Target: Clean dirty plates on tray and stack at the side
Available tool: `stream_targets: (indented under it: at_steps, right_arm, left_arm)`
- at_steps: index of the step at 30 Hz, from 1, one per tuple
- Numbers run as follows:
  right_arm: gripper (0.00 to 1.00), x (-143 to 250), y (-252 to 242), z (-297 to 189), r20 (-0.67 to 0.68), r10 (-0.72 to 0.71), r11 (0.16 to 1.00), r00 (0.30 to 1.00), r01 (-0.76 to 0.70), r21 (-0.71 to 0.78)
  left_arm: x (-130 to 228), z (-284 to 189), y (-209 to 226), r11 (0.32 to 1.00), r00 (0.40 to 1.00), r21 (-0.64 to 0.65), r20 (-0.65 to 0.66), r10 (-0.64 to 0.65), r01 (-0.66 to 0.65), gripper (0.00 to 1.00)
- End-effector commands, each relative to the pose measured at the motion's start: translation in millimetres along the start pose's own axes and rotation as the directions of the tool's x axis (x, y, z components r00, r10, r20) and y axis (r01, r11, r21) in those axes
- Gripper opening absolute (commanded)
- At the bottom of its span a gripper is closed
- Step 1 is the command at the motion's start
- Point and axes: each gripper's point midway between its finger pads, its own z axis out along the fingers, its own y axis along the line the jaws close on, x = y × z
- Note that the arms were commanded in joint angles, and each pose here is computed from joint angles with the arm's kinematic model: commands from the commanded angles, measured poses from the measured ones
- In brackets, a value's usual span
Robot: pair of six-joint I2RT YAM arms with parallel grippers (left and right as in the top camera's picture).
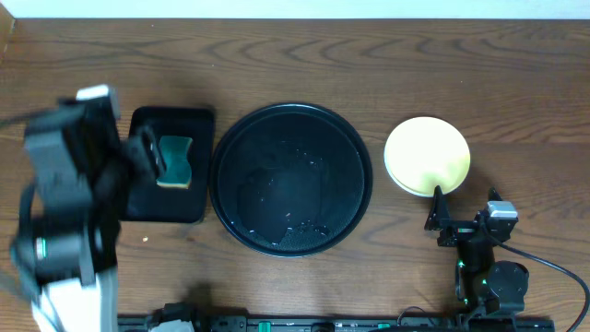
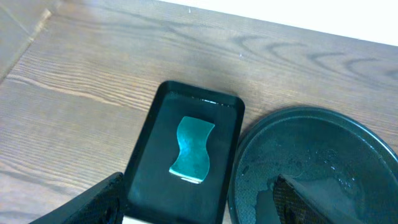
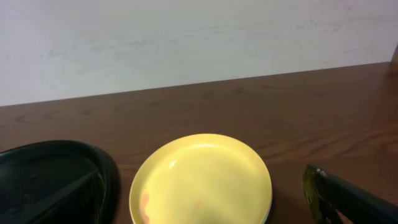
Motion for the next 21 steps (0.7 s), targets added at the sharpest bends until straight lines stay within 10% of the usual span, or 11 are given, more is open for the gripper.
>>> stream_targets:
  at_steps: [1, 21]
  right_arm:
    - [0.99, 0.7, -1.7, -0.1, 0.002, 0.008, 1.0, 1.0, -0.008, 0.005]
    - [0.99, 0.8, -1.7, -0.1, 0.002, 0.008, 1.0, 1.0, -0.008, 0.005]
  left_arm:
    - [19.4, -15.5, 1.8, 1.0, 0.997, -0.01, 0.07, 0.028, -0.028, 0.76]
    - [79.4, 20.8, -18.8, 0.985, 0.741, 0.016, 0.661, 0.119, -0.173, 0.76]
